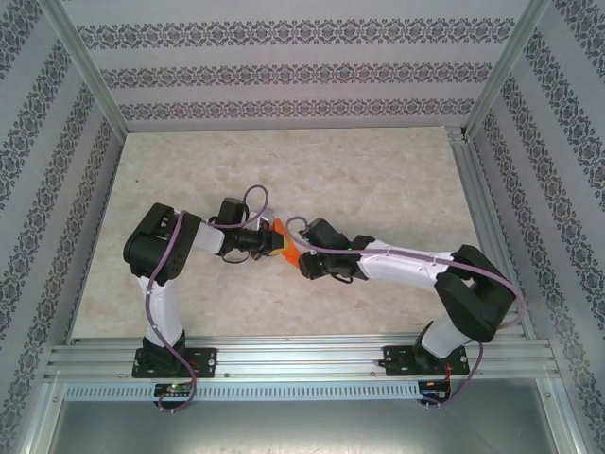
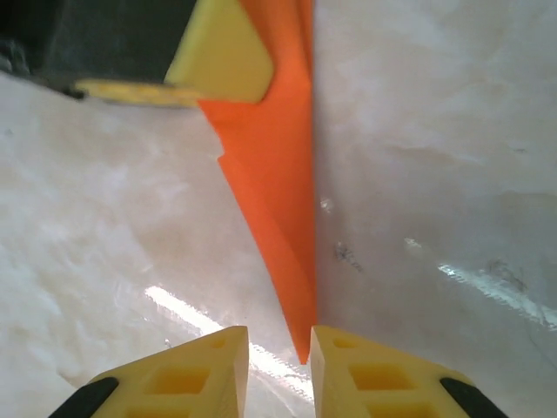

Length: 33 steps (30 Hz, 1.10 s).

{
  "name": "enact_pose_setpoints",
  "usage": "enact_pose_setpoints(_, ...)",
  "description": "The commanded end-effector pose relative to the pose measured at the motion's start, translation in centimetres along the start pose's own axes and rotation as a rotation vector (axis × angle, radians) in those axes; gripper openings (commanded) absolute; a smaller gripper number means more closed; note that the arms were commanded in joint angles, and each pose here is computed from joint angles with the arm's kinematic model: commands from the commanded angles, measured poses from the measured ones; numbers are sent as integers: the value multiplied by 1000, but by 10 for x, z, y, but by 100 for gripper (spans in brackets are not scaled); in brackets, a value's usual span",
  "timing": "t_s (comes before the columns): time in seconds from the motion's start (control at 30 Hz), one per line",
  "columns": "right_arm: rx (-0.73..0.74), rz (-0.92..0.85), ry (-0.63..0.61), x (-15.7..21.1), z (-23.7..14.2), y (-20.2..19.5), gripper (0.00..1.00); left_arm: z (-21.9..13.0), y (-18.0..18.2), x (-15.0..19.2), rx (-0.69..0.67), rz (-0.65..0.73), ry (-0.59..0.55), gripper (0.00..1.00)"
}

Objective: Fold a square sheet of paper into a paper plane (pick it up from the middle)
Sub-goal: Fold the wing for the fifth time at the center of the table.

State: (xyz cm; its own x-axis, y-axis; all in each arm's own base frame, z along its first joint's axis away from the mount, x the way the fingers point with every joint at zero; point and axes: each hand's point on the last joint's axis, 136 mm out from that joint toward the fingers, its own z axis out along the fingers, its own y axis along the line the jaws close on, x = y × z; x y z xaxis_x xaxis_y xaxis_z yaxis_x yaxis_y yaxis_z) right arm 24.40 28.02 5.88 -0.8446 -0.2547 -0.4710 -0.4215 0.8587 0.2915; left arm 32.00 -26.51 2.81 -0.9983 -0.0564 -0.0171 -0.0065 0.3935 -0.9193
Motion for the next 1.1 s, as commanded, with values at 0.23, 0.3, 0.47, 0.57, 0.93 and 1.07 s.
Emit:
enact_pose_setpoints(0.23,-340,319,-133,-31,-5,4,15,-17,29,2,-103,44,13,0)
enact_pose_setpoints(0.3,-368,341,-117,-30,1,6,15,-19,33,5,-103,41,22,0)
enact_pose_setpoints(0.47,-471,391,-131,-37,9,18,25,-22,34,3,-75,27,9,0)
enact_pose_setpoints(0.57,-411,348,-136,-30,18,11,32,-22,32,3,-64,21,9,0)
enact_pose_setpoints(0.93,-110,-40,-58,2,49,4,39,-22,27,-4,-57,-22,-21,0)
enact_pose_setpoints(1.07,-64,-96,-47,2,56,2,33,-23,27,-3,-60,-26,-21,0)
